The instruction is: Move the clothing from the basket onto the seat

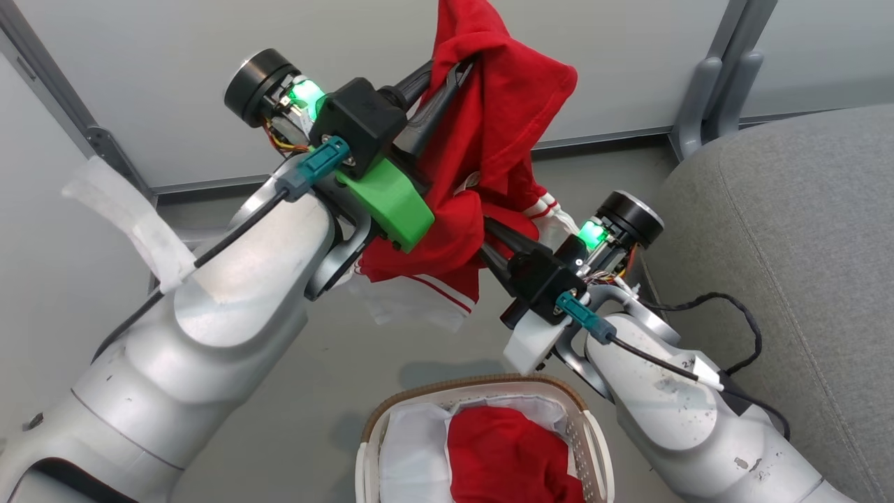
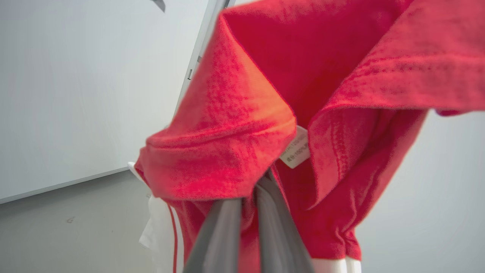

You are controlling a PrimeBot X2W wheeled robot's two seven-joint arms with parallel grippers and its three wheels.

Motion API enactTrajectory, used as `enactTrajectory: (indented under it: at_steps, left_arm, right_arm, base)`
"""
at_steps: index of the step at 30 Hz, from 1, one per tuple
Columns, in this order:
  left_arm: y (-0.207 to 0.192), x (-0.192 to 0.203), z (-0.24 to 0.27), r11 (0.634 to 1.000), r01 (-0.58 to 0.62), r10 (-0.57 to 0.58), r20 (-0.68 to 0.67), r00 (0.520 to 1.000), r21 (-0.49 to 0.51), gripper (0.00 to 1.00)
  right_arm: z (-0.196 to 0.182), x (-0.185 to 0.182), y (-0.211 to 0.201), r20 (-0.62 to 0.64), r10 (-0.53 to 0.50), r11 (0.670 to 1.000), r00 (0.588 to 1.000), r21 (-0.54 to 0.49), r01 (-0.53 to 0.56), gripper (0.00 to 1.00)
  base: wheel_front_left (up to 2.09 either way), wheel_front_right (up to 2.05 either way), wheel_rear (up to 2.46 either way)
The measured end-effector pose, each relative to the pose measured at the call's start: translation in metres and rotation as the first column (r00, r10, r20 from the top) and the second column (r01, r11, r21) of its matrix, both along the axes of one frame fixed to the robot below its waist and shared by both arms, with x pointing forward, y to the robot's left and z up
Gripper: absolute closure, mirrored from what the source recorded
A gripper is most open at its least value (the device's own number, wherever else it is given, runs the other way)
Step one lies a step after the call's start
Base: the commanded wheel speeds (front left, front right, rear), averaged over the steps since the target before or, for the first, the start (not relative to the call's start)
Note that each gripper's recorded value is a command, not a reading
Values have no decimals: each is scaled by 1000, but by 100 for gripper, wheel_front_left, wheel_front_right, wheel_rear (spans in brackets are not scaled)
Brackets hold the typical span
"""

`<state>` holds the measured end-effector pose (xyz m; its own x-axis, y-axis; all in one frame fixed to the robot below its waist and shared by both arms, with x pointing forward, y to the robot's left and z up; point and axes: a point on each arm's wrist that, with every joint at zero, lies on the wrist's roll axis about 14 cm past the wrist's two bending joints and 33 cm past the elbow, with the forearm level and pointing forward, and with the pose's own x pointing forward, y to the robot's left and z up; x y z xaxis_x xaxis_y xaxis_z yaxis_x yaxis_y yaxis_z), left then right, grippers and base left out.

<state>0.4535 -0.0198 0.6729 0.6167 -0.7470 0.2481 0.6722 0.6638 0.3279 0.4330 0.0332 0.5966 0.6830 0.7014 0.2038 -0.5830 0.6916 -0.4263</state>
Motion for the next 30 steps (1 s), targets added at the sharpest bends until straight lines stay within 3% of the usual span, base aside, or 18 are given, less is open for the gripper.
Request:
enactTrajectory:
  at_steps: [4,5,7,8,9,19,30]
  left_arm:
    - [8,5,-11,999,-26,24,-56,998,-42,98]
    - [10,6,-14,998,-32,28,-69,997,-53,74]
    - [14,7,-22,996,-48,40,-99,994,-78,45]
    - [16,8,-25,994,-59,49,-111,993,-88,5]
    - [19,9,-30,992,-74,60,-129,990,-106,0]
    - [39,1,-89,957,-207,132,-328,935,-205,0]
    - [51,-26,-143,945,-270,172,-425,889,-183,0]
  right_arm:
    - [4,5,-9,-4,-29,999,1000,30,29,100]
    - [5,6,-11,-4,-35,999,999,35,35,100]
    - [8,9,-17,-3,-52,997,999,49,52,100]
    - [9,11,-20,-3,-62,997,998,55,62,100]
    - [10,12,-24,-4,-73,995,997,63,73,100]
    - [21,25,-60,-3,-183,974,983,134,181,100]
    - [10,30,-98,-50,-291,940,955,169,296,100]
  base:
    - [0,0,0]
    - [0,0,0]
    - [0,0,0]
    - [0,0,0]
    - [0,0,0]
    - [0,0,0]
    - [0,0,0]
